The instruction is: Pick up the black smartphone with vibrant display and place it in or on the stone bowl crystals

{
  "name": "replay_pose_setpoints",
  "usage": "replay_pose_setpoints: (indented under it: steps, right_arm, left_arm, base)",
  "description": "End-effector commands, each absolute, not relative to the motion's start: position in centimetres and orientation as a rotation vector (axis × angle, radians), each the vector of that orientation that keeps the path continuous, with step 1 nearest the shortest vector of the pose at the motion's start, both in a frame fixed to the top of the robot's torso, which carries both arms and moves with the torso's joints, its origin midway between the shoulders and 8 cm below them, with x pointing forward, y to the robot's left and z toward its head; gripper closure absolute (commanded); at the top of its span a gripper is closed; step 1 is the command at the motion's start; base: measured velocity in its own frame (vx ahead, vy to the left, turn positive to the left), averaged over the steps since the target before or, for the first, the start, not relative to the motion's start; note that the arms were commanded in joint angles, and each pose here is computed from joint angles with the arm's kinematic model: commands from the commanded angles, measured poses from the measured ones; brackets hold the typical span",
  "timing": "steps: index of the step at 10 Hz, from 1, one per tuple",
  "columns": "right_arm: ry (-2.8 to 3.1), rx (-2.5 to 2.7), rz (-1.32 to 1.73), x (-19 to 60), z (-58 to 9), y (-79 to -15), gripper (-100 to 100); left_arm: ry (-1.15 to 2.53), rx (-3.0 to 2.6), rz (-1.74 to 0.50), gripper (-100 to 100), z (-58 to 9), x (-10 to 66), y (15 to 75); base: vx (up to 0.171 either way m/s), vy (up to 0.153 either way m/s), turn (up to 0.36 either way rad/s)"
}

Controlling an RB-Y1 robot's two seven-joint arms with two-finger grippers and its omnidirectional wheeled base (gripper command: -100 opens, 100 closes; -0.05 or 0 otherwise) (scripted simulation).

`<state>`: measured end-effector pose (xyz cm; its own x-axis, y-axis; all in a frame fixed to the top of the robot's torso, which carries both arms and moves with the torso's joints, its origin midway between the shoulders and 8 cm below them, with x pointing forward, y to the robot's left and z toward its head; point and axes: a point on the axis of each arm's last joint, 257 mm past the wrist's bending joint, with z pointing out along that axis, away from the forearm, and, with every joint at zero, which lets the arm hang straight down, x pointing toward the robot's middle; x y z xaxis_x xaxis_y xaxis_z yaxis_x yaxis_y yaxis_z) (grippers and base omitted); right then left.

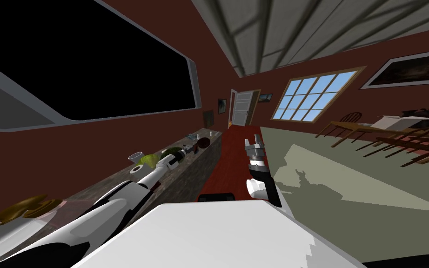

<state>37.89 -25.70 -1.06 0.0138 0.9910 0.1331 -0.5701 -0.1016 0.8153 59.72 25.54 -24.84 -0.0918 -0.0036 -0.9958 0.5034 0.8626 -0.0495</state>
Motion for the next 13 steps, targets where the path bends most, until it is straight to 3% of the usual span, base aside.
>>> replay_pose_setpoints:
  steps: [1,5,13]
  right_arm:
    - [0.655,0.858,1.485,37.9,-1.1,-25.7,0]
    - [0.655,0.858,1.485,37.9,-1.1,-25.7,0]
    - [0.655,0.858,1.485,37.9,-1.1,-25.7,0]
  left_arm:
    - [1.614,0.404,-0.460,100,-25.2,58.5,25.4]
    - [1.607,0.430,-0.489,100,-25.4,55.0,26.0]
    - [1.607,0.484,-0.516,100,-25.2,49.8,26.8]
  base:
    - [0.084,-0.034,0.097]
    - [0.120,-0.062,0.097]
    - [0.062,-0.031,0.063]
